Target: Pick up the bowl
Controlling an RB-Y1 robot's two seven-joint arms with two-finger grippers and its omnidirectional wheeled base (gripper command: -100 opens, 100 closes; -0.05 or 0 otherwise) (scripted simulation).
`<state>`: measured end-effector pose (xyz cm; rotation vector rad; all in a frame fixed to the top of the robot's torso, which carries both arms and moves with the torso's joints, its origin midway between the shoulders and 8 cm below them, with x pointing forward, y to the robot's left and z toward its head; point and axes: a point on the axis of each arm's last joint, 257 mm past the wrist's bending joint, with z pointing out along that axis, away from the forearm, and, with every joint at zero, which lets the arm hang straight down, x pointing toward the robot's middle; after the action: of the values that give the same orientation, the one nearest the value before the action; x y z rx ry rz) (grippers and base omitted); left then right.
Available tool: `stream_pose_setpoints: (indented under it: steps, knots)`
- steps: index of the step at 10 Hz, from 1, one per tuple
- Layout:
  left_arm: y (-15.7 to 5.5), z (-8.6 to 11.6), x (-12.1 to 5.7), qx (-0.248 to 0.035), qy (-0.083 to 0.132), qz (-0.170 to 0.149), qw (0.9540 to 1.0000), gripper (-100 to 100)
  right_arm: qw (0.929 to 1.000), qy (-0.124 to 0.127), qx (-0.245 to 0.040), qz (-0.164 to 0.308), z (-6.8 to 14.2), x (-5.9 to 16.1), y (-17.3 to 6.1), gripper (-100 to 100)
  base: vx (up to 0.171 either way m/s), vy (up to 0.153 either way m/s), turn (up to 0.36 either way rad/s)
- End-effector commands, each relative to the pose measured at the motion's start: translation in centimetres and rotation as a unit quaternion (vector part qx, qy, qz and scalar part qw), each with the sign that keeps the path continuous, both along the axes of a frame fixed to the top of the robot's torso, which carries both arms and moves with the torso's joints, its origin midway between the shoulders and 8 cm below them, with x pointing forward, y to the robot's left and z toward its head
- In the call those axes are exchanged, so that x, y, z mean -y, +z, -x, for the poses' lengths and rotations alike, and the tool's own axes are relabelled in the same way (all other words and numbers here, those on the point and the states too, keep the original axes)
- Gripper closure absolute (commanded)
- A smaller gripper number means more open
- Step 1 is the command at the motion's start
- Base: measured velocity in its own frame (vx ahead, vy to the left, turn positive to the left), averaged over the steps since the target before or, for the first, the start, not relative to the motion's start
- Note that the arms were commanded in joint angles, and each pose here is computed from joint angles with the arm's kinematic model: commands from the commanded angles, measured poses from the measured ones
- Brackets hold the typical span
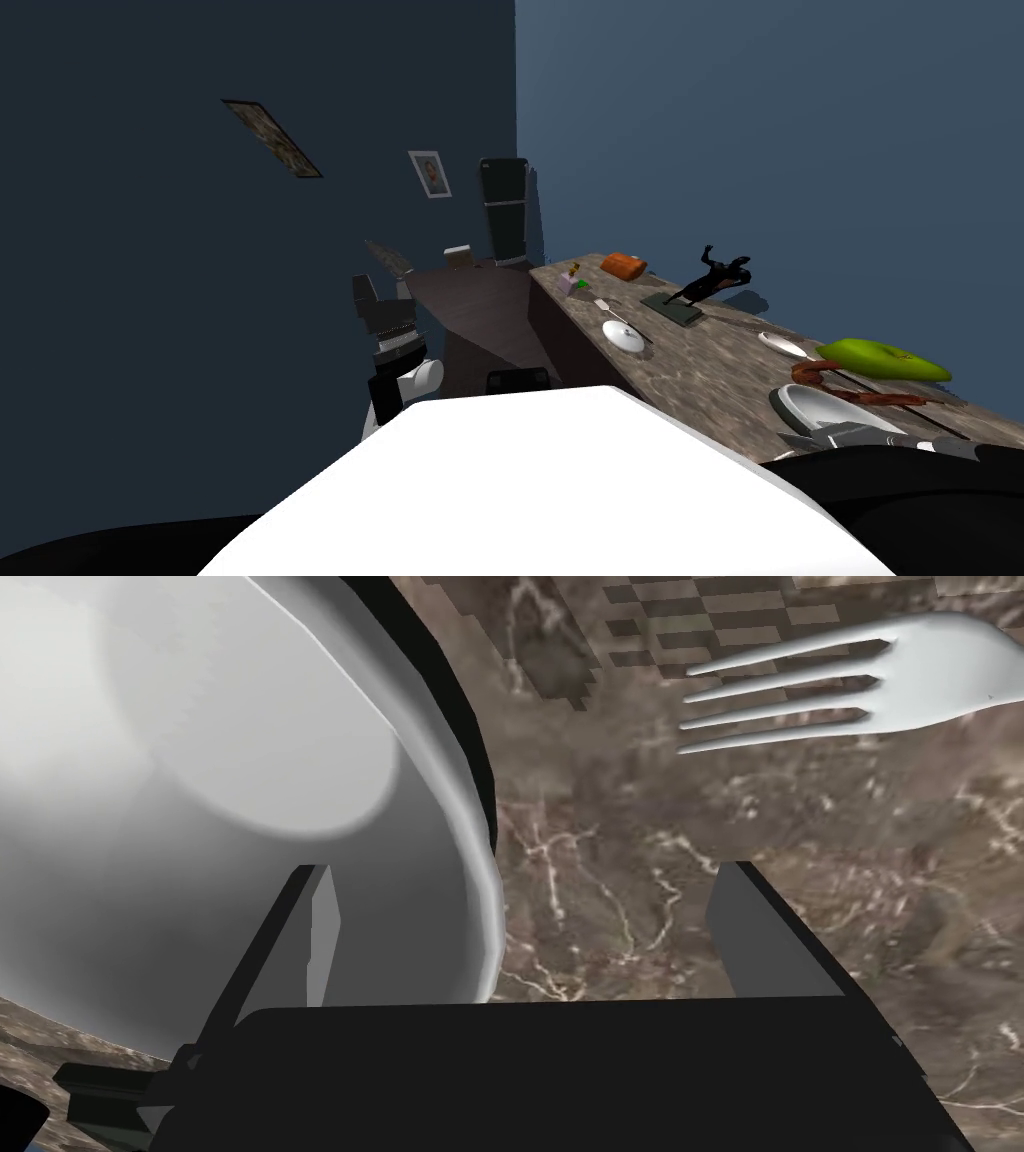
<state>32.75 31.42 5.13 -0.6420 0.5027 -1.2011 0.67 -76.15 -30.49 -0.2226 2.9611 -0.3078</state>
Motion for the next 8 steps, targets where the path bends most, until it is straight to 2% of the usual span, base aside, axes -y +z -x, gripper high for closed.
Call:
stream_pose_setpoints:
  steps: [1,2,3,5,6,7,8]
  knots:
    - [0.0,0.0,0.0,0.000,0.000,0.000,1.0000,0,0.9998,-0.014,0.016,-0.001,-0.6,0.1,0.3,-100,-0.008,-0.001,-0.043]
    - [0.0,0.0,0.0,0.000,0.000,0.000,1.0000,0,0.9998,-0.017,-0.010,0.006,2.7,0.6,0.2,-100,-0.065,0.011,0.371]
    - [0.0,0.0,0.0,0.000,0.000,0.000,1.0000,0,0.9997,-0.023,-0.010,0.005,3.0,0.5,0.1,-100,-0.078,0.012,0.241]
    - [0.0,0.0,0.0,0.000,0.000,0.000,1.0000,0,0.9990,-0.043,0.015,0.005,2.0,0.7,0.4,-100,-0.020,0.006,-0.015]
    - [0.0,0.0,0.0,0.000,0.000,0.000,1.0000,0,0.9988,-0.046,-0.008,0.015,5.1,1.2,0.5,-100,-0.053,0.019,0.395]
    - [0.0,0.0,0.0,0.000,0.000,0.000,1.0000,0,0.9984,-0.055,-0.004,0.015,5.2,1.2,0.5,-100,-0.080,0.015,0.270]
    - [0.0,0.0,0.0,0.000,0.000,0.000,1.0000,0,0.9977,-0.066,0.009,0.015,4.7,1.4,0.6,-100,-0.042,0.005,-0.030]
